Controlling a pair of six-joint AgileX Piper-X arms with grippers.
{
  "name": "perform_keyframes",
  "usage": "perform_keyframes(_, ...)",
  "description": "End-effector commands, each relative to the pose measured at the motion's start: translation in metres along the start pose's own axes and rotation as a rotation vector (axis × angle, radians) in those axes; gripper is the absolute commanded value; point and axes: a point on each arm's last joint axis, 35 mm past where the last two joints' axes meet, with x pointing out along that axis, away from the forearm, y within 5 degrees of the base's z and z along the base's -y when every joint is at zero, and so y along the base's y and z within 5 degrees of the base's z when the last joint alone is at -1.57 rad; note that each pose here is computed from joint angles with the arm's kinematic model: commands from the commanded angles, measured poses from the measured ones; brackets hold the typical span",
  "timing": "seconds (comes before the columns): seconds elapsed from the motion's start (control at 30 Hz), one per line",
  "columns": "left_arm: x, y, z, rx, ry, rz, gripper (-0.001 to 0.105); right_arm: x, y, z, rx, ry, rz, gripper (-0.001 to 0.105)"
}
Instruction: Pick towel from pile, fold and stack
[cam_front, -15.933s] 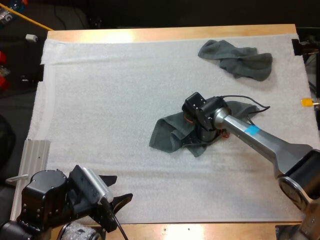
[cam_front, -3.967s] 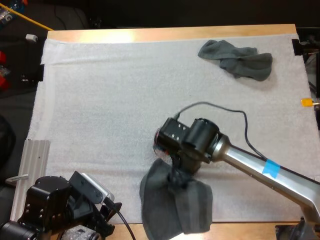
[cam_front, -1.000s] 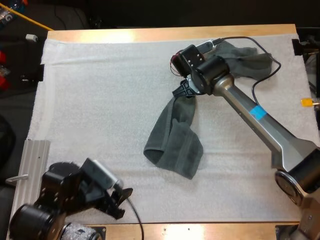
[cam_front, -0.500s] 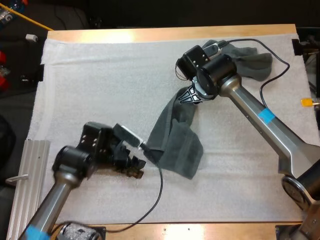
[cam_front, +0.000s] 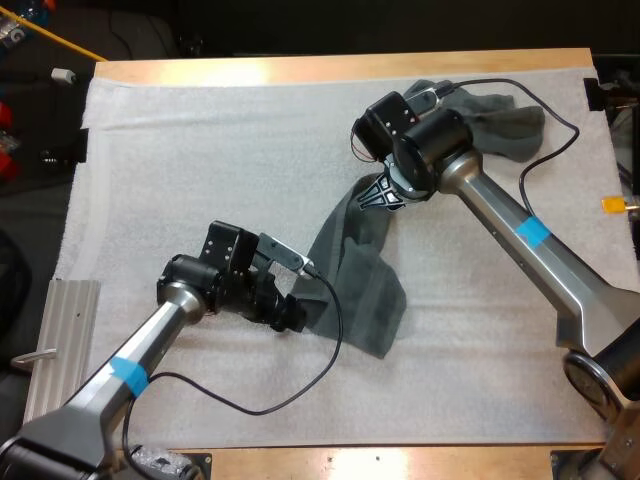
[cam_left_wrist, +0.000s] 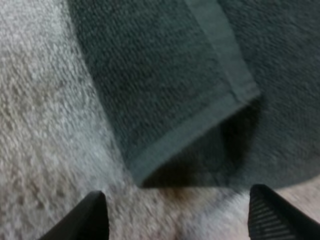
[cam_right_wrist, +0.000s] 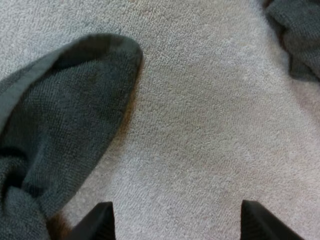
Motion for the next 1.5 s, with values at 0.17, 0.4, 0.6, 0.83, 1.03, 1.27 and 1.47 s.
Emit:
perform_keyframes(0.17,0.02,0.007,0.009,-0.016,-0.005,0.009,0.058,-0.007,-0.004,-0.001,0.006,-0.012,0.005,0.052)
perform_keyframes(0.4,0.025,0.009,0.02,-0.014,-0.011,0.008,0.036,-0.007,-0.004,-0.001,0.006,-0.012,0.005,0.052)
perform_keyframes(0.6,0.027,0.01,0.023,-0.005,-0.034,0.008,0.017,-0.007,-0.004,-0.001,0.006,-0.012,0.005,0.052)
perform_keyframes(0.83,0.027,0.011,0.025,-0.002,-0.046,0.048,0.0,-0.007,-0.004,-0.001,0.01,-0.012,0.005,0.052)
perform_keyframes(1.03,0.007,0.018,0.031,-0.015,-0.088,0.221,0.0,-0.007,-0.003,-0.001,0.014,-0.013,0.007,0.052)
perform_keyframes(1.27,-0.053,0.05,0.048,-0.135,-0.245,0.355,0.0,-0.007,-0.002,-0.001,0.014,-0.017,0.041,0.052)
perform_keyframes(1.47,-0.093,0.073,0.061,-0.199,-0.353,0.415,0.0,-0.007,-0.002,0.0,0.014,-0.019,0.059,0.052)
